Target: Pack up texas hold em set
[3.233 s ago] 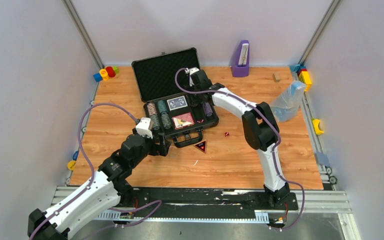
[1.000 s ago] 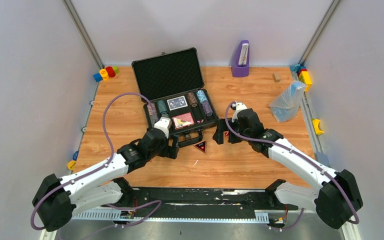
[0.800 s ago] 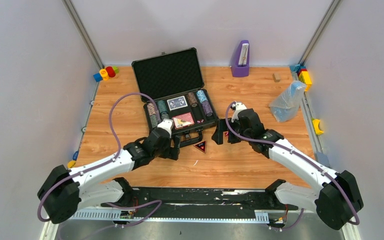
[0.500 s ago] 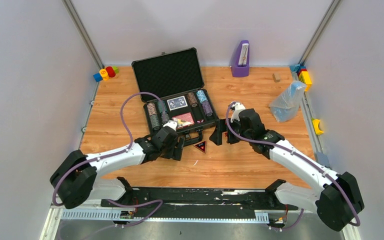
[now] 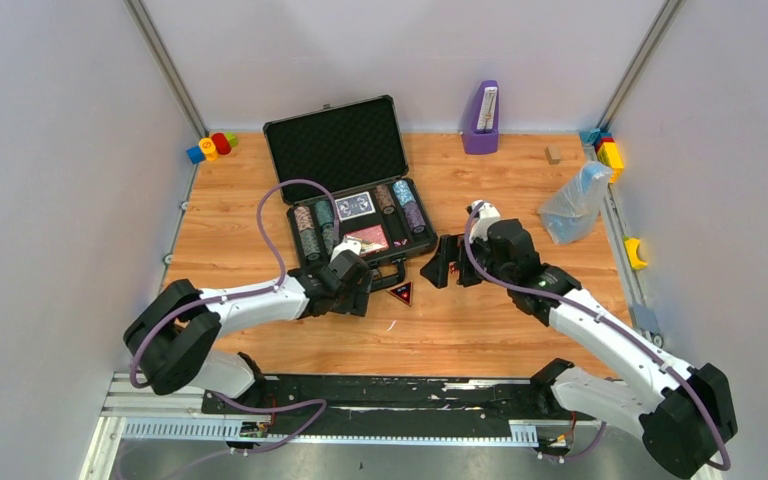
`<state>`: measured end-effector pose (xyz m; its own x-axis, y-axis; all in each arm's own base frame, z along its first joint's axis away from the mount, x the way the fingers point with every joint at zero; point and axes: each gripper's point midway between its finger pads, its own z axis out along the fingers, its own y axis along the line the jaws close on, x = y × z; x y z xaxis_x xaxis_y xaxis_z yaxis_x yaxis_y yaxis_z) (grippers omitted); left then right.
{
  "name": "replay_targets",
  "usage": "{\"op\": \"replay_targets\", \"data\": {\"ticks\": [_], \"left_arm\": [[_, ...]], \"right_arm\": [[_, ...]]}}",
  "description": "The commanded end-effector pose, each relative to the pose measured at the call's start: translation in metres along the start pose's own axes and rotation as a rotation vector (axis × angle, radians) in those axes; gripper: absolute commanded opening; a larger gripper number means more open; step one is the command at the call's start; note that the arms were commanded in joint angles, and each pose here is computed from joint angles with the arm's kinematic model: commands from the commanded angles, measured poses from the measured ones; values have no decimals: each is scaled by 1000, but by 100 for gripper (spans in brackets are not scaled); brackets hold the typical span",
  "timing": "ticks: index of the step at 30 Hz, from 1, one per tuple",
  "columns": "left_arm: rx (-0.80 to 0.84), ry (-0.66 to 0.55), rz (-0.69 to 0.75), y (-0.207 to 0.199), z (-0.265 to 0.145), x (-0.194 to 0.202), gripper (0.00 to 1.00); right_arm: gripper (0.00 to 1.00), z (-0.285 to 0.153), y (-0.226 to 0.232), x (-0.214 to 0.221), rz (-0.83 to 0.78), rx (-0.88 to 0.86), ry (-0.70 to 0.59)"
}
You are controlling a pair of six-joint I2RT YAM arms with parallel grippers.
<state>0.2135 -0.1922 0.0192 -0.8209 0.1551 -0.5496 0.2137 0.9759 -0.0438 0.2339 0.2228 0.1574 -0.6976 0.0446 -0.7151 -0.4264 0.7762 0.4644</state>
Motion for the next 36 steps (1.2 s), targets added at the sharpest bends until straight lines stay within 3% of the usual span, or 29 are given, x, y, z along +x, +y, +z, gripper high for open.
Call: {"op": "replay_targets", "data": {"ticks": [1,4,7,9,27,36], "left_arm": [[-35,-21,-12,-6,4,-5,86],[-55,-9,-6,-7,9,0,77],[-52,6,3,-11,10,4,57],[-26,12,-2,-15,8,4,51],[161,-185,-63,-25,-86,-53,48],[121,-349,-46,-7,-109,-125,47]], "right_arm": [[98,-7,2,-21,37,16,-97],[99,-6,-1,-21,38,34,-103],[99,-5,-5,-18,37,48,-98],[99,-5,-7,-17,38,56,-100],[99,-9,-10,-24,61,77,-140],[99,-6,-16,-22,68,107,-139]]}}
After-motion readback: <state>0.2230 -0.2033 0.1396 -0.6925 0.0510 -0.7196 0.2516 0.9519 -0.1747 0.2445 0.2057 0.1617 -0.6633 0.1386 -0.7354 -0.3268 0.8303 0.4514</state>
